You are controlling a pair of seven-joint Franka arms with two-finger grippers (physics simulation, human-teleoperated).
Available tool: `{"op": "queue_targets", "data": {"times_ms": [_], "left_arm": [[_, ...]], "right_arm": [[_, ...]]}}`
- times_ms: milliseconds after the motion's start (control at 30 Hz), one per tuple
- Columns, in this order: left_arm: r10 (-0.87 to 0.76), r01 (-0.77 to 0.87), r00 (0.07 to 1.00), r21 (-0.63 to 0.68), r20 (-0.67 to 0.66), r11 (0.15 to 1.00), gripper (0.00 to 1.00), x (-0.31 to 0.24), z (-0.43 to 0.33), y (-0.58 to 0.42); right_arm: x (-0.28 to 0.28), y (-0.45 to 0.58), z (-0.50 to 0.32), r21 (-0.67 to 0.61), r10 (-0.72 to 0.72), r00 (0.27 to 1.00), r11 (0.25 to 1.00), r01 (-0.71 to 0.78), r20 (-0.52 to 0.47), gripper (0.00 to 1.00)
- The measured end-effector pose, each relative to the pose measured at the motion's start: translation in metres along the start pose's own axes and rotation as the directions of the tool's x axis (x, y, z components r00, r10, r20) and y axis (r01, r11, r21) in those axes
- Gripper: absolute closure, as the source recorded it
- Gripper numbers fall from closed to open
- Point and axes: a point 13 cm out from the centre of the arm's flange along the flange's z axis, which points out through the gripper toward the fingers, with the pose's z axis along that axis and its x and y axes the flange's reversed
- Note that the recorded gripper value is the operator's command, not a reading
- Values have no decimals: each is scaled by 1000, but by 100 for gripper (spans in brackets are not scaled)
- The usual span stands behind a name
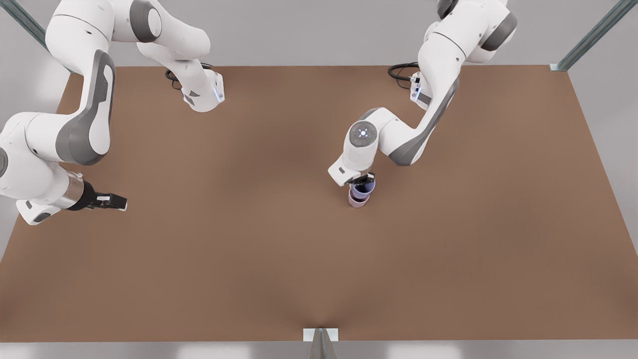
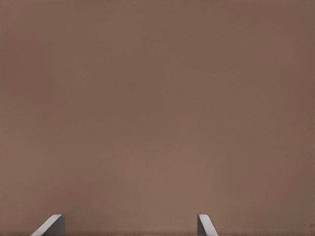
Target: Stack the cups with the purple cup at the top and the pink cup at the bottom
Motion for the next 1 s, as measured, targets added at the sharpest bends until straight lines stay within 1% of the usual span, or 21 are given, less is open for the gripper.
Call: {"op": "queue_targets", "data": {"times_ms": [300, 667, 700, 767, 1000], "left_arm": [[-75, 74, 997, -21, -28, 997, 79, 3, 23, 2], [-136, 135, 990, -26, -35, 990, 78, 4, 29, 2], [-140, 139, 990, -27, -35, 990, 75, 4, 29, 2], [-147, 146, 988, -27, -35, 989, 74, 4, 29, 2], [-166, 165, 985, -29, -38, 986, 72, 5, 32, 2]], "right_arm": [[-2, 0, -1, 0, -11, 1000, 1000, 11, 10, 0], [-3, 0, 0, 0, -8, 1000, 1000, 8, 11, 0], [-3, 0, 0, 0, -8, 1000, 1000, 8, 11, 0], [-3, 0, 0, 0, -8, 1000, 1000, 8, 11, 0], [-3, 1, -1, 0, -7, 1000, 1000, 7, 12, 0]]}}
